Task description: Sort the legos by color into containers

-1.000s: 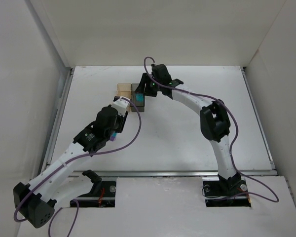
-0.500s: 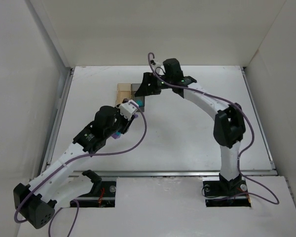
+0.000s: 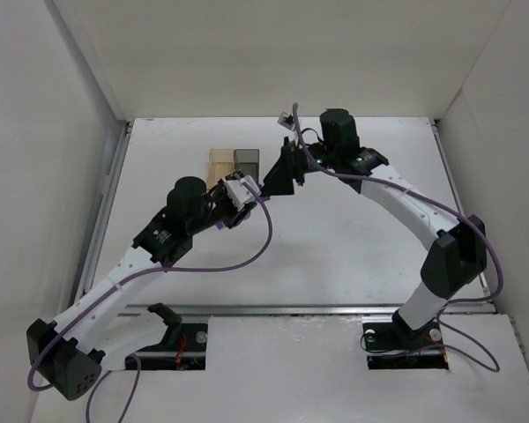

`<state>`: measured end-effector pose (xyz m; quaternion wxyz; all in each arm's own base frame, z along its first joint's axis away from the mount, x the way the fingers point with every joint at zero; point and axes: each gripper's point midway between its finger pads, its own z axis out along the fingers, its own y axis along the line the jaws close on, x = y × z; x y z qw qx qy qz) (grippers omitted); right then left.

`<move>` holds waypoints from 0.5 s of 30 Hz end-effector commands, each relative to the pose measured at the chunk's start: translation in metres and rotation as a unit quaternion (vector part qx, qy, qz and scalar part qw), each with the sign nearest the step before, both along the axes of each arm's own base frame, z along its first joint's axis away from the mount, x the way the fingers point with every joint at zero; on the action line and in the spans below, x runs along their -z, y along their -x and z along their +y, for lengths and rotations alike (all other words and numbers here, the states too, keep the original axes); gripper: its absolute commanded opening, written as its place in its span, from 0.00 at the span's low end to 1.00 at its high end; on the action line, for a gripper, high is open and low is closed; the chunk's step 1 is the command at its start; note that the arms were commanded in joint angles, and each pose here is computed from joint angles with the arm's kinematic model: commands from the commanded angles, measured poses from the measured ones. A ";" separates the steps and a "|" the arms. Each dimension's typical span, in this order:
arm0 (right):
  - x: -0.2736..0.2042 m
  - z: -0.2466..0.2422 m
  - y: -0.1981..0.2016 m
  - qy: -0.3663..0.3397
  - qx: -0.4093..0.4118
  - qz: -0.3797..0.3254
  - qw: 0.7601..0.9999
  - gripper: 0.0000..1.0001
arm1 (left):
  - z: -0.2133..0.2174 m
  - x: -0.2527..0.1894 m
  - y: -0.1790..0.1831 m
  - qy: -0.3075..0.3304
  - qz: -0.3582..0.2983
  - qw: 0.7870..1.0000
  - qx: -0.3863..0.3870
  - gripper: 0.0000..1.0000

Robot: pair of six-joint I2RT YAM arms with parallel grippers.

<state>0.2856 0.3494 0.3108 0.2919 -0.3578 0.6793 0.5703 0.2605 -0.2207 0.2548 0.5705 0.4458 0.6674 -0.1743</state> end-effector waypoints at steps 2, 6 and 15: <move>0.015 0.019 0.004 0.023 0.002 0.013 1.000 0.96 | -0.016 -0.052 -0.002 0.041 -0.070 0.996 0.036 0.00; 0.014 0.019 -0.006 0.028 0.029 0.008 0.999 0.94 | -0.017 -0.052 0.000 0.045 -0.066 0.996 0.039 0.00; 0.012 0.023 -0.003 0.018 0.011 0.023 1.000 0.36 | -0.016 -0.050 -0.001 0.042 -0.063 0.997 0.035 0.00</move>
